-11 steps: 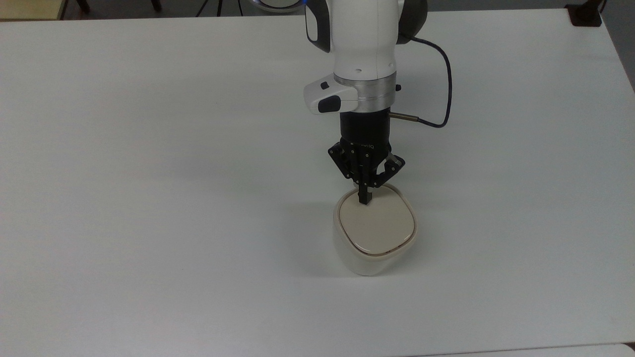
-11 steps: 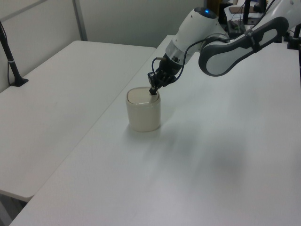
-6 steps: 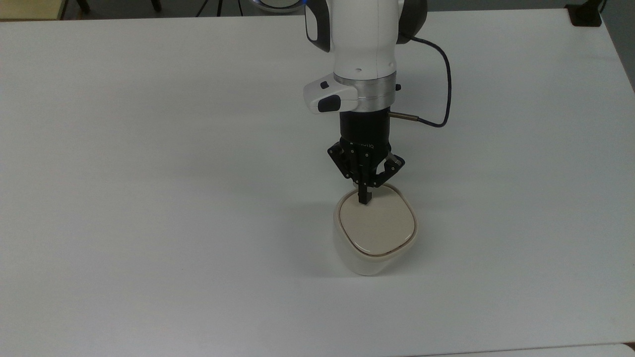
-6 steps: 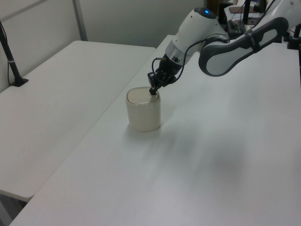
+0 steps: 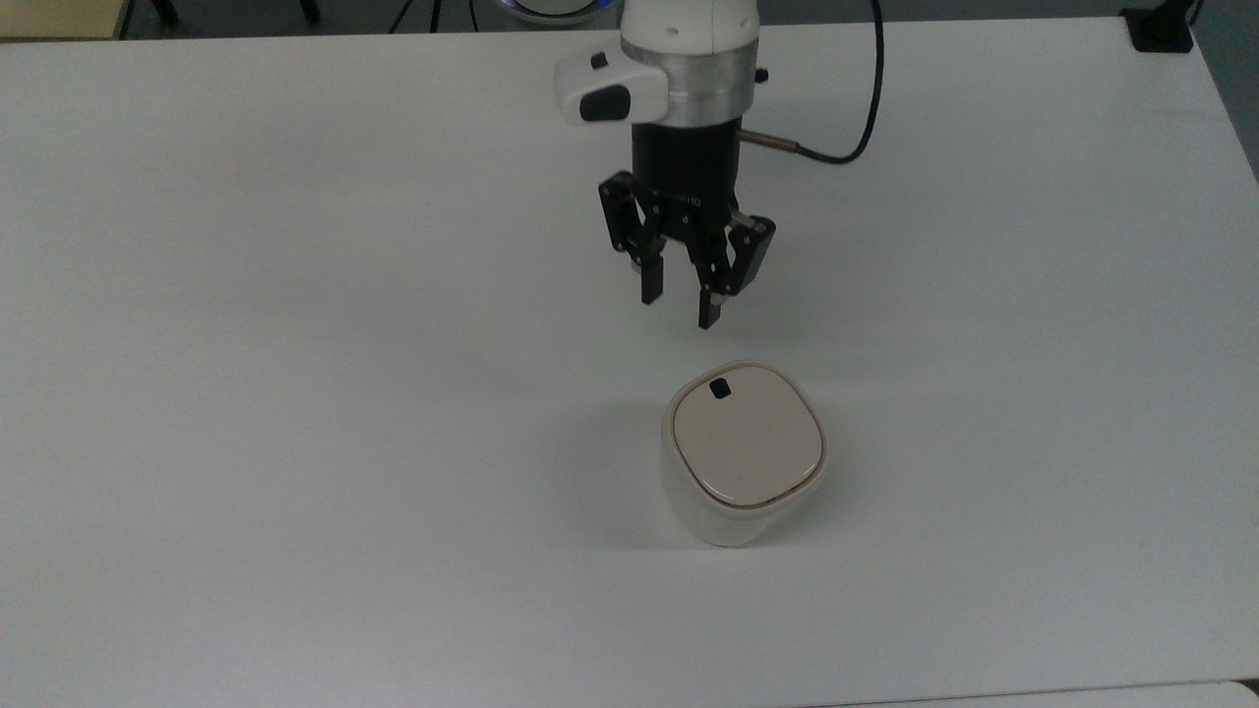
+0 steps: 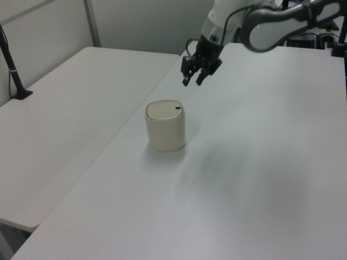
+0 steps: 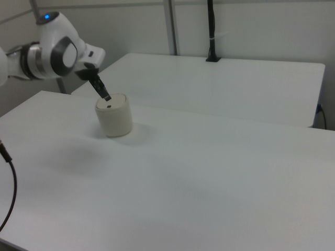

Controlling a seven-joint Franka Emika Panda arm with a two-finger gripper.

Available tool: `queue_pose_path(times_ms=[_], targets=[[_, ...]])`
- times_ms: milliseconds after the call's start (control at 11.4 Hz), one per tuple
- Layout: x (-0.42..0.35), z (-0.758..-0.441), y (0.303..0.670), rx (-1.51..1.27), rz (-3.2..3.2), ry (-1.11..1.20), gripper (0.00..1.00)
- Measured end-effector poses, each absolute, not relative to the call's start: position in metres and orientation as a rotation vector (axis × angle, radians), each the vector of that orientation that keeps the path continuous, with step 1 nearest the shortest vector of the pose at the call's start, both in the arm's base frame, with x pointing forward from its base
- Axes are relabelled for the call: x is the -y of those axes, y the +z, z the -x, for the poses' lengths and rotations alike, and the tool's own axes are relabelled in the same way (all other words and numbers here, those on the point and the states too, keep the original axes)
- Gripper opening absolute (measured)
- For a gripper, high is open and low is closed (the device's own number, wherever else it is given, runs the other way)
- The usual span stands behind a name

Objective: Close the trash bin

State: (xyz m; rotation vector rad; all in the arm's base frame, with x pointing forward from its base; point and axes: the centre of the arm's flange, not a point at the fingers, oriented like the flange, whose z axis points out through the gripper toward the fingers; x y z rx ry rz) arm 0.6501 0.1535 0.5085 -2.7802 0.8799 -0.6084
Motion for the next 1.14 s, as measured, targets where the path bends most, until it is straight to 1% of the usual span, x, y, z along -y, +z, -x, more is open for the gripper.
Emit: queue_pose_path(times_ms=[176, 264, 440, 615, 703, 791, 967, 1143], targets=[[-0.143, -0.629, 0.536, -0.916, 2.831, -0.524, 0.9], [-0.14, -0.621, 0.543, -0.927, 2.857, -0.483, 1.0], [-0.134, -0.602, 0.555, -0.96, 2.917, -0.378, 1.0], [-0.109, -0.577, 0.58, -1.02, 2.932, -0.254, 1.0], [-0.088, -0.56, 0.599, -1.008, 2.931, -0.177, 1.0], [-0.068, -0.544, 0.615, -0.971, 2.939, -0.126, 1.0], [-0.038, -0.522, 0.638, -0.853, 2.965, -0.095, 1.0], [-0.019, -0.515, 0.642, -0.588, 3.034, -0.102, 1.0]])
